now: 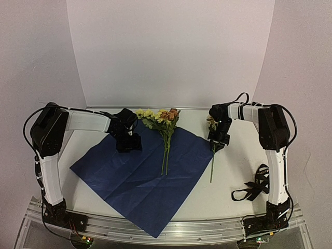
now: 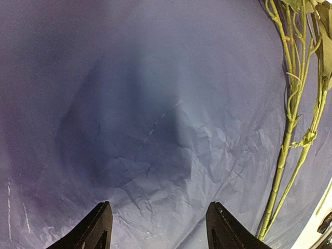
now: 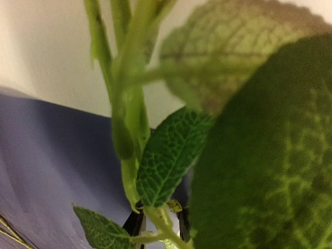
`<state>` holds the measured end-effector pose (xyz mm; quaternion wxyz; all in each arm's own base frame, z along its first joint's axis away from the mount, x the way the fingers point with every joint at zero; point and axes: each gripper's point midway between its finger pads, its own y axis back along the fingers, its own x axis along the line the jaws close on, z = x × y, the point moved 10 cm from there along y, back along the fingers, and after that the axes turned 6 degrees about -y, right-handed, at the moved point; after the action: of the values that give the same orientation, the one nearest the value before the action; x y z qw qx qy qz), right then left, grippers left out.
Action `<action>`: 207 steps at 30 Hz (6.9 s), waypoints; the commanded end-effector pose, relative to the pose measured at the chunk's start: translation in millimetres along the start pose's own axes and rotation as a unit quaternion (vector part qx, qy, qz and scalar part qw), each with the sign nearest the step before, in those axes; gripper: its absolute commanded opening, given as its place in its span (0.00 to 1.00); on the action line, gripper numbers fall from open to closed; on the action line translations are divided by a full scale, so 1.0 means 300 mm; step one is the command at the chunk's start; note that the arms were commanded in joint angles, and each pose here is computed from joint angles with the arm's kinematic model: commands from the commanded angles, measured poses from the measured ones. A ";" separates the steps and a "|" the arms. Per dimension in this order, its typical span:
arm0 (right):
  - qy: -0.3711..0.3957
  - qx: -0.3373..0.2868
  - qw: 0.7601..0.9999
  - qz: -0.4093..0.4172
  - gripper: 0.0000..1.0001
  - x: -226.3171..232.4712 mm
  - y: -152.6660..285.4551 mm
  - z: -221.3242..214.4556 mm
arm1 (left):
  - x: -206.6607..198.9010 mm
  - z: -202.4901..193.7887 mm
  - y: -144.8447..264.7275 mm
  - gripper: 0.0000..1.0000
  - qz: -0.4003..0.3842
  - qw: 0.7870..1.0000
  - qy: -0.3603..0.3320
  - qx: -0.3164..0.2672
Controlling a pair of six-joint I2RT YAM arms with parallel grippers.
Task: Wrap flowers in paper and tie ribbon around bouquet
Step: Pick up the fake flower from the corner of the board, then place the fake flower on the flattened wrapping paper, then pick up the right corner of the flattened wrapping paper from the center of the board, then move the flattened wrapping paper to the center of the board, then adjust the fake flower with the flattened wrapping paper.
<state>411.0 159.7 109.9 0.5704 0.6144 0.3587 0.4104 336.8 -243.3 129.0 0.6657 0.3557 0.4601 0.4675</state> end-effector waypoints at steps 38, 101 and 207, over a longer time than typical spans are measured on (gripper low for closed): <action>0.135 -0.052 0.934 0.328 0.00 0.710 0.176 -0.195 | -0.166 -0.039 0.267 0.69 -0.185 0.967 -0.143 -0.098; -0.153 -0.015 0.952 0.265 0.89 -0.099 -0.027 -0.148 | 0.464 0.326 -0.039 0.76 0.104 0.992 0.040 -0.059; -0.062 -0.086 0.980 0.166 0.00 -0.314 0.041 -0.315 | -0.585 0.030 -0.250 0.21 0.127 0.979 -0.072 -0.145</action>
<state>288.8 118.9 113.3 0.5301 0.6614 0.1681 0.5032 336.3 -446.4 96.3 0.6789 0.3530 0.2881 0.5758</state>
